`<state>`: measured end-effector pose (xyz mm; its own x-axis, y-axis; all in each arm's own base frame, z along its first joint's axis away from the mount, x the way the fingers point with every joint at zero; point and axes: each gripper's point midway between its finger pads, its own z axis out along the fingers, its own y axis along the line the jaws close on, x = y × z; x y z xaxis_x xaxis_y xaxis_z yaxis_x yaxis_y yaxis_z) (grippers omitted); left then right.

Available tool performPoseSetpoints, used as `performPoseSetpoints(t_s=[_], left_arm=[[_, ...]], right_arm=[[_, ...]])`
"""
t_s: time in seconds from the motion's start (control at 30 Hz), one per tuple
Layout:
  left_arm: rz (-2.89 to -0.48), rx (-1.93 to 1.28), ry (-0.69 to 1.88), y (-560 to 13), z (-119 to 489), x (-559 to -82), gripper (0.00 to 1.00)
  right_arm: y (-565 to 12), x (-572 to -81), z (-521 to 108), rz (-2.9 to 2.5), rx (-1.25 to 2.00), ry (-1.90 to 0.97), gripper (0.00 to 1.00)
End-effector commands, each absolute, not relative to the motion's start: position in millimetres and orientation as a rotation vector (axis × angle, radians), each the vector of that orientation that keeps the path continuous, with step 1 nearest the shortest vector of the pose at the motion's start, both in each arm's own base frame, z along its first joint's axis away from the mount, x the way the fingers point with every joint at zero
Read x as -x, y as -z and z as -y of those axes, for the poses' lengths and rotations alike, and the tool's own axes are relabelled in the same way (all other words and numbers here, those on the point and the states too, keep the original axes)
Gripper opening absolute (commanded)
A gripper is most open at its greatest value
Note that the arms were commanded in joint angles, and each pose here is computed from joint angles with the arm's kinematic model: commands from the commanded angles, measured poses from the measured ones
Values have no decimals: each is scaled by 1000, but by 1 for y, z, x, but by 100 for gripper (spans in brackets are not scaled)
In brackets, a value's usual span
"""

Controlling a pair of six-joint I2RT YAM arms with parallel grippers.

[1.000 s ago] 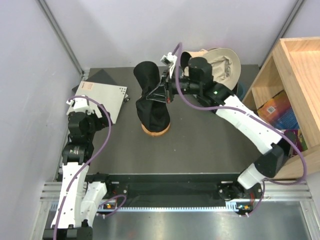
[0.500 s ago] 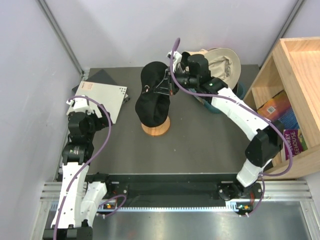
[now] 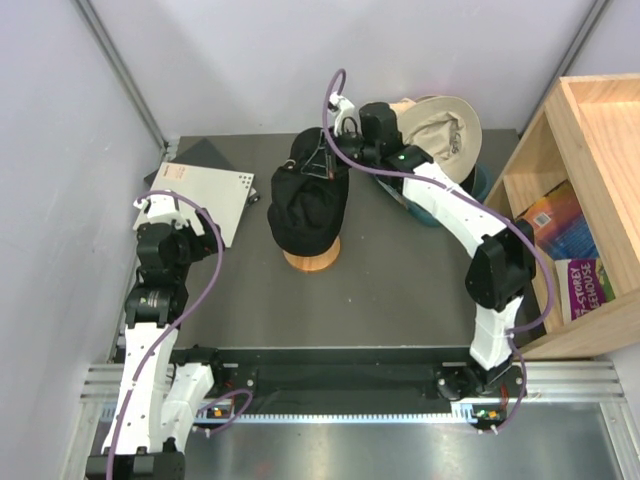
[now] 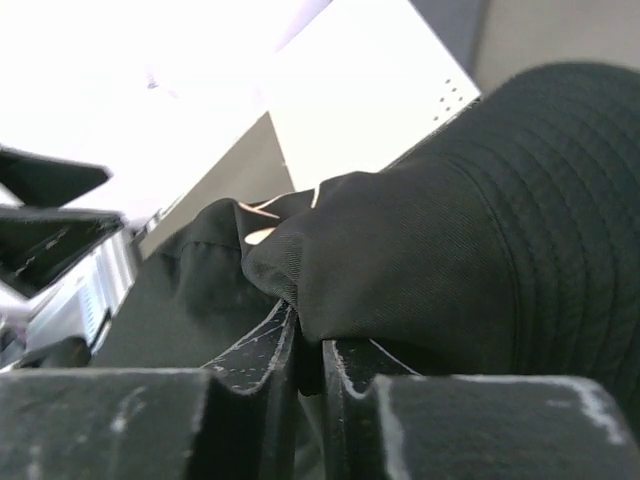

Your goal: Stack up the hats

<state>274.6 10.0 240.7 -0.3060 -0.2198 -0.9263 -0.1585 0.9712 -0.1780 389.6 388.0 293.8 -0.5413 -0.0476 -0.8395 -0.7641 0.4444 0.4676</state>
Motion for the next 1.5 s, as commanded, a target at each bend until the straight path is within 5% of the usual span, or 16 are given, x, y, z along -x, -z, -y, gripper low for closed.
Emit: performPoseSetpoints(t_s=[0.0,0.1,0.17,0.3,0.6,1.47], left_arm=[[-1860,292,54,-246,-13,-278,99],[-1872,288,61,-243,-12,-279,99],[-1875,286,61,-243,-12,-279,99],[-1871,292,48,-243,-14,-279,99],[-1881,293,45,-240,-15,-280,99],[-1911,292,45,-233,-14,-285,99]], right_arm=[[-318,-412,-380,-1874,594,-1077,15],[-329,-408,-377,-1850,597,-1078,45],[-337,-402,-372,-1826,604,-1077,50],[-349,-389,-366,-1789,612,-1082,76],[-349,-379,-339,-1779,556,-1027,83],[-227,-346,-272,-2006,223,-963,88]])
